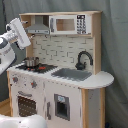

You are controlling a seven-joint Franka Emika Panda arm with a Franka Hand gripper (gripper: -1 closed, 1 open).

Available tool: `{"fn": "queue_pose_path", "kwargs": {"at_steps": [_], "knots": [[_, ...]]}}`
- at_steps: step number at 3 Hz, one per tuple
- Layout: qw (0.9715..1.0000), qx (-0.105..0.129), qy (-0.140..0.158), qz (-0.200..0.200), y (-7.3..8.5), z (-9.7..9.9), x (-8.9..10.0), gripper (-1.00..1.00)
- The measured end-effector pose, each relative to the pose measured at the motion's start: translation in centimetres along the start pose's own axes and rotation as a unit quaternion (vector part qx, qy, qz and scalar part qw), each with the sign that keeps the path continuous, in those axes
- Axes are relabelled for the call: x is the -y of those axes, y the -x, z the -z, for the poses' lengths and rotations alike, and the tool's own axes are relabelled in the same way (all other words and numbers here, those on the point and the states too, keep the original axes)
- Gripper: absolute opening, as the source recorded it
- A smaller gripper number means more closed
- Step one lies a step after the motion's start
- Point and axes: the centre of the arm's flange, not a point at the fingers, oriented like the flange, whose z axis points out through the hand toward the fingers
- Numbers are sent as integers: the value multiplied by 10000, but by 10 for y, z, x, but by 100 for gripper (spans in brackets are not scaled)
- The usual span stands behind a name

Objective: Play with the kitchen

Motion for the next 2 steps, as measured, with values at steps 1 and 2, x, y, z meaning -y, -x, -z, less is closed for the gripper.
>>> {"fn": "queue_pose_path", "kwargs": {"at_steps": [1,2], "knots": [[9993,278,121,-198,-5,-21,-12,100],[9991,323,137,-221,-6,-24,-13,-100]]}}
